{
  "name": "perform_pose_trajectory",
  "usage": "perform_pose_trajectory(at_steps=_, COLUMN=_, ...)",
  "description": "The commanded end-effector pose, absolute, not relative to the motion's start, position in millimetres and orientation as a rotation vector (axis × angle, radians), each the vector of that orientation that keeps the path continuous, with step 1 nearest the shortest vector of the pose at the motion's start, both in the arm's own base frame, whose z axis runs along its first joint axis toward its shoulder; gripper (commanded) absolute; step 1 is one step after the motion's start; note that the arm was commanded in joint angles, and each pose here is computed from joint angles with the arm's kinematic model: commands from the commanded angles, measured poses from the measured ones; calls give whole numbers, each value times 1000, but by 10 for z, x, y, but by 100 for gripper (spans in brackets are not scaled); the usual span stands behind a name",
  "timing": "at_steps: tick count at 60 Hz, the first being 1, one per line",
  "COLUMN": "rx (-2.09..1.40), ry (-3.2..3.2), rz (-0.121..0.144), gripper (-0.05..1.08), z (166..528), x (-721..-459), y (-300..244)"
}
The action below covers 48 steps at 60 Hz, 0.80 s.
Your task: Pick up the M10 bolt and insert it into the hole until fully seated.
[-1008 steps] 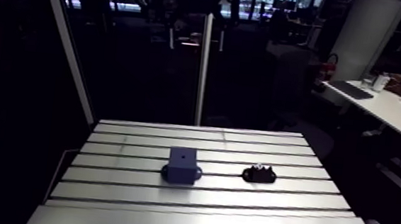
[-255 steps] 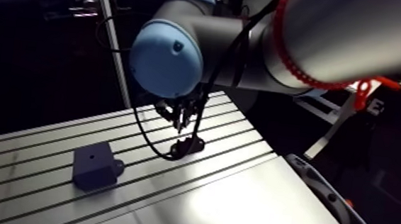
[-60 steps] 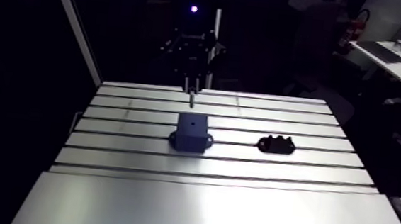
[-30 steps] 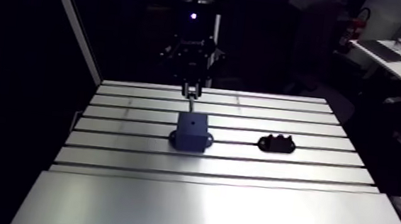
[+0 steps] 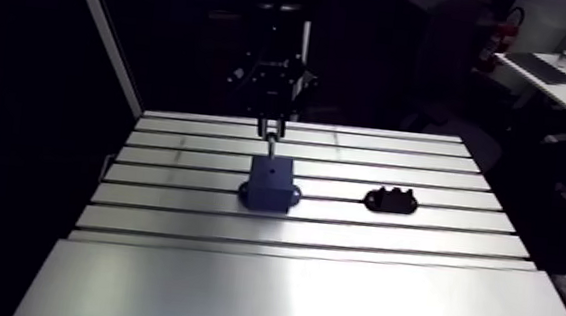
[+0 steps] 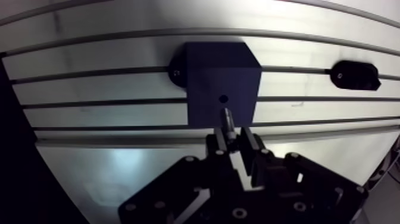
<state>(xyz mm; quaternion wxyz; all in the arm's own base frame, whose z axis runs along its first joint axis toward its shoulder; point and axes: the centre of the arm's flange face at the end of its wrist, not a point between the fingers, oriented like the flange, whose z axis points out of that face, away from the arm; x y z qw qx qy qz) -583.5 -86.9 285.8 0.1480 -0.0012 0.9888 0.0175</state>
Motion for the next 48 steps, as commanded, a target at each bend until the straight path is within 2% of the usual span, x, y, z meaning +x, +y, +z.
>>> perform_pose_trajectory(at_steps=1, rx=3, ry=2843, rz=48, gripper=108, z=2839, x=-5834, y=-843)
perform_pose_trajectory(at_steps=48, rx=-4, ry=2826, rz=38, gripper=108, z=2767, x=-5791, y=-823)
